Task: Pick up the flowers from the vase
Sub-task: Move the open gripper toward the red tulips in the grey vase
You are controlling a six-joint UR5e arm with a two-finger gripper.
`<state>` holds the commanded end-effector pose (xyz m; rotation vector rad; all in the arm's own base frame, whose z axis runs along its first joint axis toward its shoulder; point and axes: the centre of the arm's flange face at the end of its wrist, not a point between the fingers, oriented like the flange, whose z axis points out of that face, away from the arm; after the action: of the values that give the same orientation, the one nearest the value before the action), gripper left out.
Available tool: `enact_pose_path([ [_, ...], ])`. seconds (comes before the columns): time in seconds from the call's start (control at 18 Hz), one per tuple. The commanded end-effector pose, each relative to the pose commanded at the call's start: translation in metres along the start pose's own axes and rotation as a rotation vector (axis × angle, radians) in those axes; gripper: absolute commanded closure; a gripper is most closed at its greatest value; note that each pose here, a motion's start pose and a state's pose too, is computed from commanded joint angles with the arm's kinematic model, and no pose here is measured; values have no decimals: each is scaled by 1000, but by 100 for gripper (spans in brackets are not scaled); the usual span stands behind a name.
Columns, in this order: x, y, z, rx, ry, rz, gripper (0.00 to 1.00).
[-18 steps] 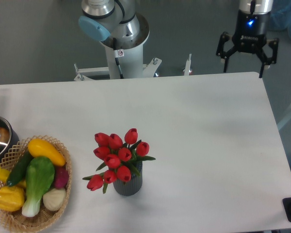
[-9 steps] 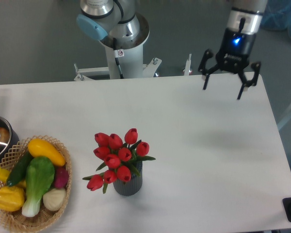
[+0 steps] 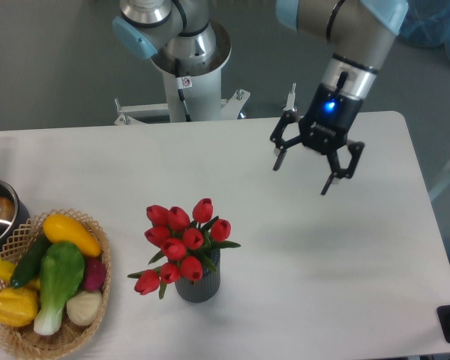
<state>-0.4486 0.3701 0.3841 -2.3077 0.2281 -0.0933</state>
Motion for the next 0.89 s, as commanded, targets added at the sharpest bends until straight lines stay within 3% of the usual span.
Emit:
enact_pose_path([
  [0.39, 4, -19, 40, 80, 56, 94, 0],
  [0.89, 10, -20, 71, 89, 92, 117, 0],
])
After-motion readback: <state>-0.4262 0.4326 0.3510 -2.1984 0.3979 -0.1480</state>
